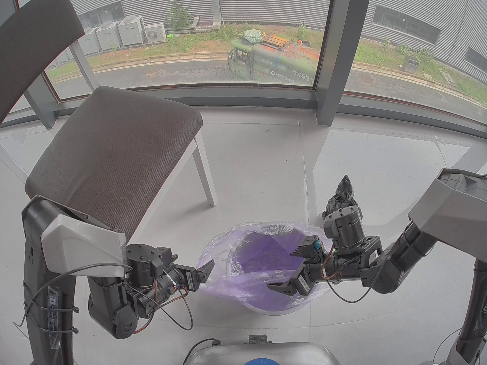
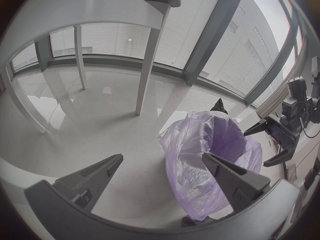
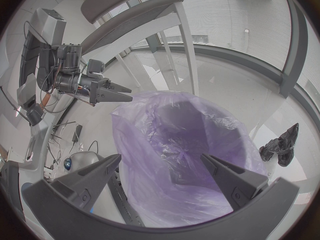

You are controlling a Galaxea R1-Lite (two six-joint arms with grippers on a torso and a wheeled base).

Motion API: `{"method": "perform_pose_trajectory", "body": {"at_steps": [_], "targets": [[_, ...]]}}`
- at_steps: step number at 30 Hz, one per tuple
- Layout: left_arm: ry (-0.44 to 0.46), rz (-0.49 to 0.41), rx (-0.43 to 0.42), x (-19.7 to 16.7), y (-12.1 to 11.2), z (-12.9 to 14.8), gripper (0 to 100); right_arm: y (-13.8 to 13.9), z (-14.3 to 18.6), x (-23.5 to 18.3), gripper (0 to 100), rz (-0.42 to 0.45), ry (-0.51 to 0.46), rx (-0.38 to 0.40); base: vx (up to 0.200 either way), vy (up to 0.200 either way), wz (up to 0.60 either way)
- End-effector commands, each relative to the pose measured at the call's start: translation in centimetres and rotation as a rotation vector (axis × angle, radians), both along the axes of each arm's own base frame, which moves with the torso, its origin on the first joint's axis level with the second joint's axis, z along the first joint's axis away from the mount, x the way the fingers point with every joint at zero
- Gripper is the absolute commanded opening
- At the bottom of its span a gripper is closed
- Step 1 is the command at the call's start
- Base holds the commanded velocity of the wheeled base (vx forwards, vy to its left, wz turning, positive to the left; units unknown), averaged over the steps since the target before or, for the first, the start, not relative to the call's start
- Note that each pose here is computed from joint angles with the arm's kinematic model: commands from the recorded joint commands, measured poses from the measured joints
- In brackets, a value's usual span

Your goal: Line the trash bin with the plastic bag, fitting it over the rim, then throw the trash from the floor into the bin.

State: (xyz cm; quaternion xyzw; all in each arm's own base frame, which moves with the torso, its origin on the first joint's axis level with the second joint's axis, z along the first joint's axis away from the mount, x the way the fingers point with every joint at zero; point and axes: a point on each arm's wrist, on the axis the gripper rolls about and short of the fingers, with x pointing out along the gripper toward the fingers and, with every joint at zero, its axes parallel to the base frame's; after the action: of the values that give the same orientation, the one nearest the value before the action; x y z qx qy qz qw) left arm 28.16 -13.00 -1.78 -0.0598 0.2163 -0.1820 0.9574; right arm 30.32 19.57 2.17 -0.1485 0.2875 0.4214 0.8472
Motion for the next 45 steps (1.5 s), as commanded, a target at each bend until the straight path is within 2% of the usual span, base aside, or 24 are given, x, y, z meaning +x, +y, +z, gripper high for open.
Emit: {"method": "perform_pose_trajectory", "body": {"at_steps": [1,11,12,18,25,29,31,34,40,45], "targets": [[-0.011,0.002,-0.005,0.1,0.0,0.0,100,-0.7,-0.1,0.3,100,-0.020,0.003,-0.005,0.000,0.000,0.00],[-0.011,0.000,-0.005,0.0,0.0,0.0,100,-1.5,-1.1,-1.2,100,-0.009,0.047,-0.041,0.000,0.000,0.00],[-0.011,0.000,-0.005,0.0,0.0,0.0,100,-1.5,-1.2,-1.3,0,-0.001,0.045,-0.048,0.000,0.000,0.00],[-0.011,0.003,-0.005,0.0,0.0,0.0,100,-1.8,-0.7,-2.3,0,0.027,0.031,-0.064,0.000,0.000,0.00],[-0.007,-0.006,-0.003,-0.2,-0.2,0.0,100,-2.2,0.4,-6.4,0,0.086,0.059,-0.081,0.000,0.000,0.00],[-0.004,-0.011,-0.002,-0.3,-0.3,-0.1,100,-2.3,-0.7,-7.9,0,0.114,0.108,-0.117,0.000,0.000,0.00],[0.000,-0.017,0.000,-0.4,-0.5,-0.2,100,-2.2,-2.4,-8.8,0,0.138,0.167,-0.160,0.000,0.000,0.00],[0.003,-0.018,0.002,-0.4,-0.5,-0.3,100,-2.1,-3.8,-9.3,0,0.151,0.198,-0.184,0.000,0.000,0.00],[0.001,-0.018,0.001,-0.4,-0.5,-0.3,100,-1.8,-5.8,-9.4,0,0.148,0.222,-0.203,0.000,0.000,0.00],[0.003,-0.017,0.002,-0.3,-0.5,-0.4,100,-1.7,-6.3,-7.9,0,0.075,0.205,-0.212,0.000,0.000,0.00]]}}
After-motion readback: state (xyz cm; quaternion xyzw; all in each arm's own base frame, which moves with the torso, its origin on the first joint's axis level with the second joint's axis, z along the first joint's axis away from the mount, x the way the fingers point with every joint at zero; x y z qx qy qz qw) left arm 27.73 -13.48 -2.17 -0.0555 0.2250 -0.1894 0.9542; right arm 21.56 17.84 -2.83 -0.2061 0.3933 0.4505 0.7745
